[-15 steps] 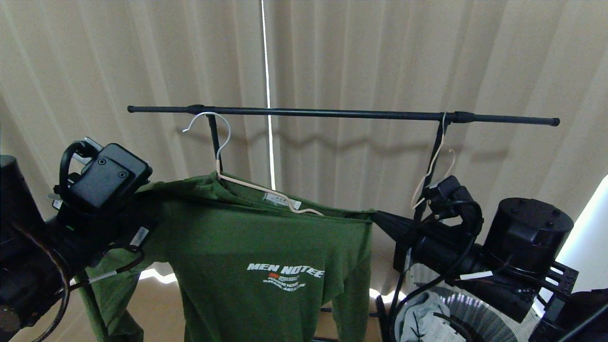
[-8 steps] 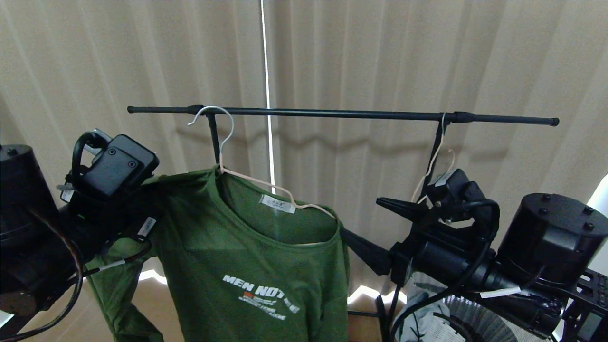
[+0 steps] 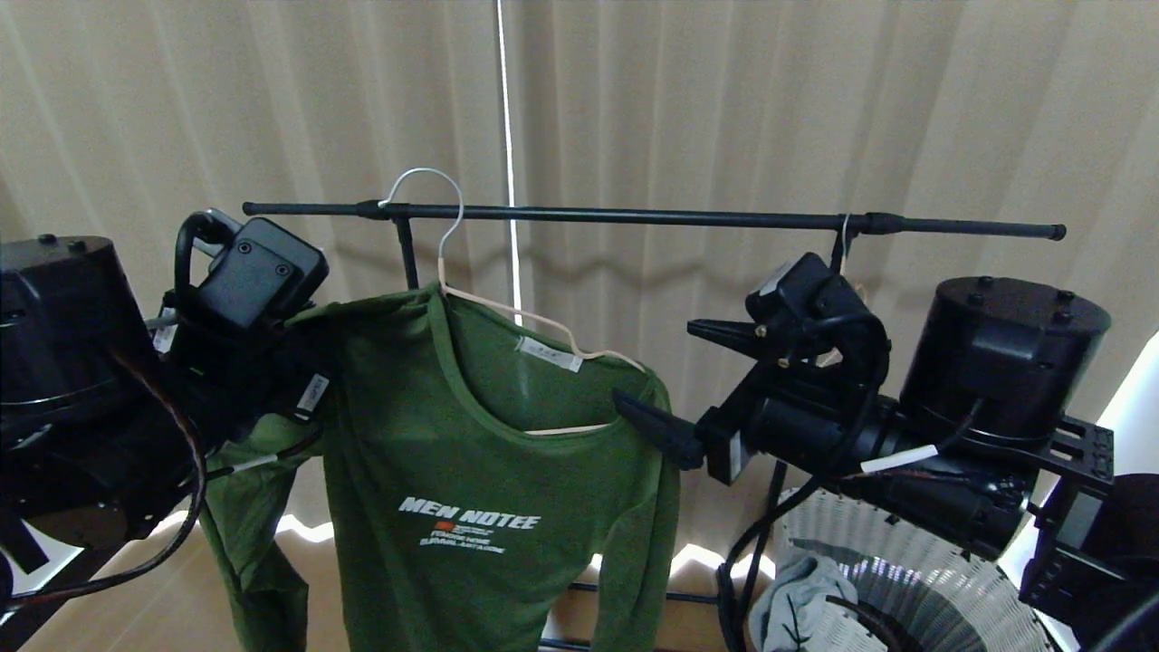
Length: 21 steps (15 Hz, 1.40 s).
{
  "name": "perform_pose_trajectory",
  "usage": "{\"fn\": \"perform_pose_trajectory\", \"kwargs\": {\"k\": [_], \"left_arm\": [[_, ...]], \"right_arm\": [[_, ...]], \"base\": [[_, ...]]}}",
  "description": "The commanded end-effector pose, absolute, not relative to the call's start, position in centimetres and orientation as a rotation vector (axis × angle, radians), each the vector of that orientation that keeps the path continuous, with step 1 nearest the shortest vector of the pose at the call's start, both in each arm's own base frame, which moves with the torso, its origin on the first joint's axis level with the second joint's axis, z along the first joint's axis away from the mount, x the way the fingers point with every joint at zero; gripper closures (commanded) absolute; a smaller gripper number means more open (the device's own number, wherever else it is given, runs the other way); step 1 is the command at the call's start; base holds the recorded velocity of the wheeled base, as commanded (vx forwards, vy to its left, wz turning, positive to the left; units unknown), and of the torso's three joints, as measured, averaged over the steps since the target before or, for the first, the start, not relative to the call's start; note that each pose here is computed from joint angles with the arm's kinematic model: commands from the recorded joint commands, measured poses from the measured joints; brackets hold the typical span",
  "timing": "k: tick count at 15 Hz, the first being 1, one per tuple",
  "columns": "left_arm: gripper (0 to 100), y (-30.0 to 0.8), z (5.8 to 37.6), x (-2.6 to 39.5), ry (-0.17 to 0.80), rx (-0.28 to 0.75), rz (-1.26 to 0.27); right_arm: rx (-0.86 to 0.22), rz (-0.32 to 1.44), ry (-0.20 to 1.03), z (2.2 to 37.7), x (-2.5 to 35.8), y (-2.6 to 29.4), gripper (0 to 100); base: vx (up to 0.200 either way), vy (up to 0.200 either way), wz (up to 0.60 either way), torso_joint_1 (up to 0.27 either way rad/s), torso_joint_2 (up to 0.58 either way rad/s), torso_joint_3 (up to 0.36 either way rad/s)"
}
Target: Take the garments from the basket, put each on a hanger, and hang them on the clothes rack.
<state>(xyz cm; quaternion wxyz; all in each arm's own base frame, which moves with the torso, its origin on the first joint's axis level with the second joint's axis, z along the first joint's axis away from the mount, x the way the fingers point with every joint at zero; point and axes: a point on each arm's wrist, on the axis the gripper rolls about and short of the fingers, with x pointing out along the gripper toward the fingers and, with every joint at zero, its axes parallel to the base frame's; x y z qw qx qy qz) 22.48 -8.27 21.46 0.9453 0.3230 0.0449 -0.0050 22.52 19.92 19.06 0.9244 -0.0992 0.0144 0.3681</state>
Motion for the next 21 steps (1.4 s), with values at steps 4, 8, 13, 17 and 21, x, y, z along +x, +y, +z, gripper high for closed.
{"fn": "perform_pose_trajectory", "kwargs": {"k": [4,8,13,17,21], "left_arm": [[100,-9.3,21.6,22.2,0.06,0.654,-0.046],[100,-9.8,21.4,21.9,0.056,0.657,-0.075],[100,-10.6,21.2,21.5,0.052,0.66,-0.114],[100,-10.6,21.2,21.4,0.05,0.66,-0.116],[100,-10.6,21.3,21.5,0.046,0.657,-0.118]], "right_arm": [[-0.29,0.752,0.005,20.8,25.0,22.3,0],[-0.297,0.715,0.01,21.7,25.9,23.0,0],[-0.342,0.699,0.03,20.6,27.0,23.9,0],[-0.369,0.702,0.037,20.1,27.1,24.0,0],[-0.377,0.704,0.038,20.0,27.0,24.1,0]], "base": [[0.0,0.0,0.0,0.0,0.0,0.0],[0.0,0.0,0.0,0.0,0.0,0.0],[0.0,0.0,0.0,0.0,0.0,0.0],[0.0,0.0,0.0,0.0,0.0,0.0],[0.0,0.0,0.0,0.0,0.0,0.0]]}}
